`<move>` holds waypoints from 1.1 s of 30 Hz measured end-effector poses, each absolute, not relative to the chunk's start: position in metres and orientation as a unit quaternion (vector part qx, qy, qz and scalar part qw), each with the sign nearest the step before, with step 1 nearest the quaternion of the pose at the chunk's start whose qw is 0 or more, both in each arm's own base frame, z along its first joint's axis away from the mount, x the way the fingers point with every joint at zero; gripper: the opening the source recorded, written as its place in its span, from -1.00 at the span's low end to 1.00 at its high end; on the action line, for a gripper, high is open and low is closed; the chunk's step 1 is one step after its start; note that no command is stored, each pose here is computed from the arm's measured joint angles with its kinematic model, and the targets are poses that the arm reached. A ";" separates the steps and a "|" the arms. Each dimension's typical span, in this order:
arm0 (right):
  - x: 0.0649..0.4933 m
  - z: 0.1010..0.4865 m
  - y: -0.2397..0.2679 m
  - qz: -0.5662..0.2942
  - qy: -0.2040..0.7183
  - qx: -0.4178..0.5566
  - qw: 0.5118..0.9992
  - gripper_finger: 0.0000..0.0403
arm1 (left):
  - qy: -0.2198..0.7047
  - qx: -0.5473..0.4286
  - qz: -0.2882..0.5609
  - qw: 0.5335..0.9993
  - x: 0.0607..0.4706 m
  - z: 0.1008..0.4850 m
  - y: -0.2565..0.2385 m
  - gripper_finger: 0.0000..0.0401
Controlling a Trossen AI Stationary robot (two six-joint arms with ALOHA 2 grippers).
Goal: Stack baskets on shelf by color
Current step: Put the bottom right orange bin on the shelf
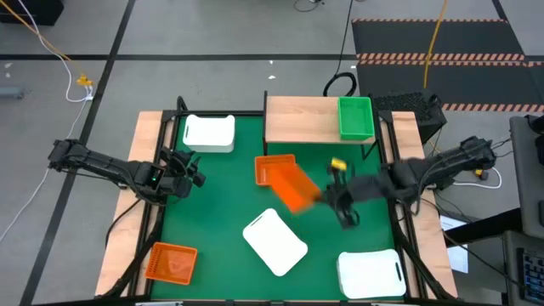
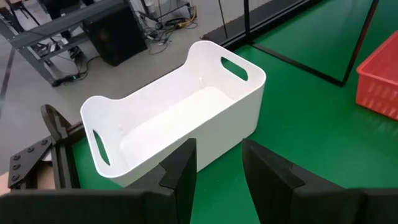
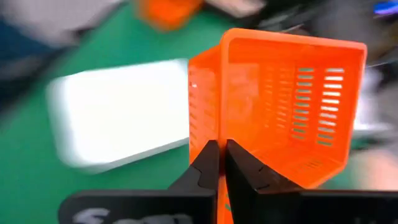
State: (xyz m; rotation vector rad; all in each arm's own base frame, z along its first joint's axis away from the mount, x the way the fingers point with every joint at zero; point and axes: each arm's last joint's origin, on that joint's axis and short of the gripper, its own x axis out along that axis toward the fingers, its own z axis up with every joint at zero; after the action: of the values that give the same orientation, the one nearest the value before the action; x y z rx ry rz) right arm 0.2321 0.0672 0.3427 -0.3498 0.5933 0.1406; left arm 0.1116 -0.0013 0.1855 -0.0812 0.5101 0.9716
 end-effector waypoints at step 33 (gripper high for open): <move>0.246 0.324 -0.110 -0.186 0.526 -0.122 0.821 -0.99 | 0.240 -0.048 0.439 0.865 0.117 0.188 -0.003 -0.35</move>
State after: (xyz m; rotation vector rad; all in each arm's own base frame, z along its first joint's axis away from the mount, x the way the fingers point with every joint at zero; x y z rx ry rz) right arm 0.2464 -0.1105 0.3236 -0.2593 1.1198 -0.3959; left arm 0.1167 -0.0032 0.1879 -0.1015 0.5022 0.9199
